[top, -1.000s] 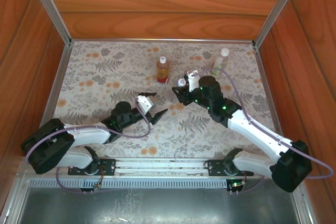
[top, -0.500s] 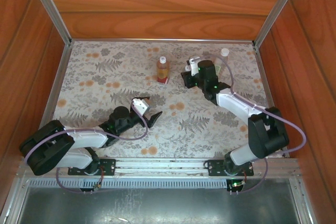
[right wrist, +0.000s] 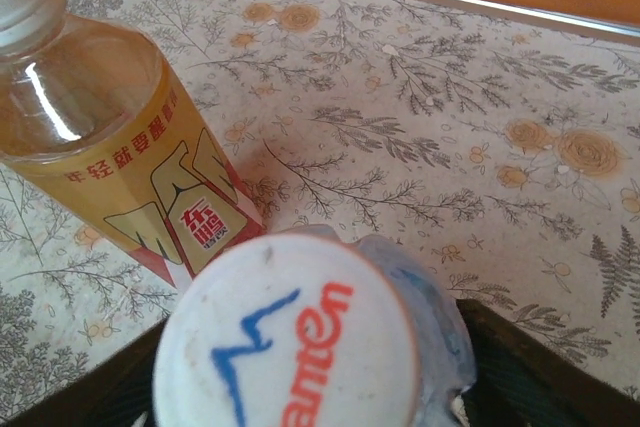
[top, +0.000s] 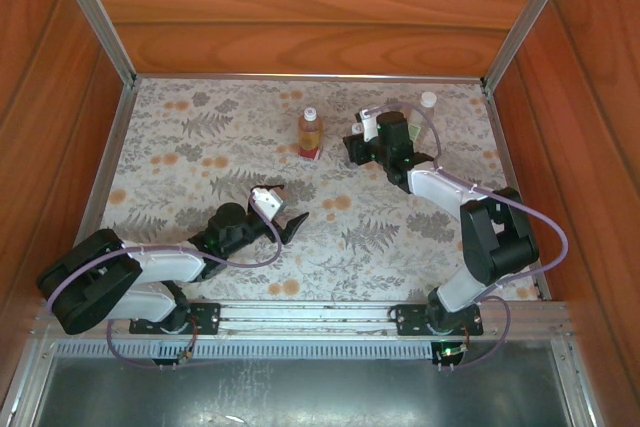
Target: Screw on the bottle caps
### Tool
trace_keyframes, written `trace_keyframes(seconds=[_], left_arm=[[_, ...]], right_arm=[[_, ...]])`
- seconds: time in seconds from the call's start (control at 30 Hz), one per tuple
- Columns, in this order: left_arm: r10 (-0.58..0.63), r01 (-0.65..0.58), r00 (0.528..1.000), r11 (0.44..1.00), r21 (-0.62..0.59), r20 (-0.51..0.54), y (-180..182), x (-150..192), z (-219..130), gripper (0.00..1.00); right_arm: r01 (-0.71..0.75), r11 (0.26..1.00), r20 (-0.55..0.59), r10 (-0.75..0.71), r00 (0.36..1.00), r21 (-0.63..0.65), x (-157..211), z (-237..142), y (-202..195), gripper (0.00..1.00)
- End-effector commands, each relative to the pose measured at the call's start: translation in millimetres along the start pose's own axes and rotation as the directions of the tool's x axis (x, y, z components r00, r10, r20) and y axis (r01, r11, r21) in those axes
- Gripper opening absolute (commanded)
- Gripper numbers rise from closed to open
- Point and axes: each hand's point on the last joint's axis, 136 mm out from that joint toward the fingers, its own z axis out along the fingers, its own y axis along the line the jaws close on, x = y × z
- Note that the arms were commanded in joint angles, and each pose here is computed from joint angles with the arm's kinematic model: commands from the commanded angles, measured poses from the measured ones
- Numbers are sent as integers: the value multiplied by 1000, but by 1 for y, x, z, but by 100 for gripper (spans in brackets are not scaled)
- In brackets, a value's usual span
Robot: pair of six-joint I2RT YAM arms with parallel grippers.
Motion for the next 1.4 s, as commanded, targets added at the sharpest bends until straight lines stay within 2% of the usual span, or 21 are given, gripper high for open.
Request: trace_keyframes(seconds=[0.0, 0.1, 0.2, 0.4, 0.6, 0.7, 0.8, 0.97, 1.13, 1.23, 1.3, 1.37], left_arm=[[3, -2, 999, 1000, -8, 37, 0, -11, 1, 94], [-6, 7, 999, 1000, -25, 47, 3, -15, 0, 94], [3, 1, 998, 998, -63, 62, 10, -20, -4, 100], [8, 10, 996, 980, -197, 86, 47, -37, -21, 100], [28, -1, 998, 917, -398, 63, 104, -51, -57, 100], [66, -72, 997, 858, -509, -29, 132, -52, -78, 100], [72, -114, 993, 781, -614, -94, 163, -42, -99, 100], [-38, -111, 982, 684, -721, -187, 214, 0, -122, 100], [-160, 23, 982, 622, -783, -99, 253, 32, -141, 100], [-209, 53, 973, 611, -790, -97, 268, 52, -138, 100], [-208, 64, 975, 613, -788, -82, 274, 51, -133, 100], [-252, 120, 967, 571, -812, -35, 285, 52, -136, 100]], right_arm=[[28, 999, 21, -27, 999, -21, -10, -4, 2, 76], [56, 998, 18, -55, 998, -21, -18, -14, 3, 90], [73, 997, 42, -73, 996, -4, -30, -28, 1, 95], [74, 996, 109, -80, 991, 54, -40, -69, -5, 97], [37, 980, 197, -76, 977, 197, -12, -104, -30, 100], [38, 958, 192, -95, 977, 283, 16, -107, -51, 100], [13, 932, 172, -80, 982, 362, 44, -106, -75, 100], [-77, 882, 210, -26, 977, 466, 74, -105, -120, 100], [-162, 873, 275, 33, 961, 460, 82, -105, -145, 100], [-226, 883, 280, 114, 953, 411, 91, -96, -156, 100], [-232, 886, 279, 123, 952, 402, 98, -86, -160, 100], [-223, 892, 300, 105, 948, 392, 97, -80, -161, 100]])
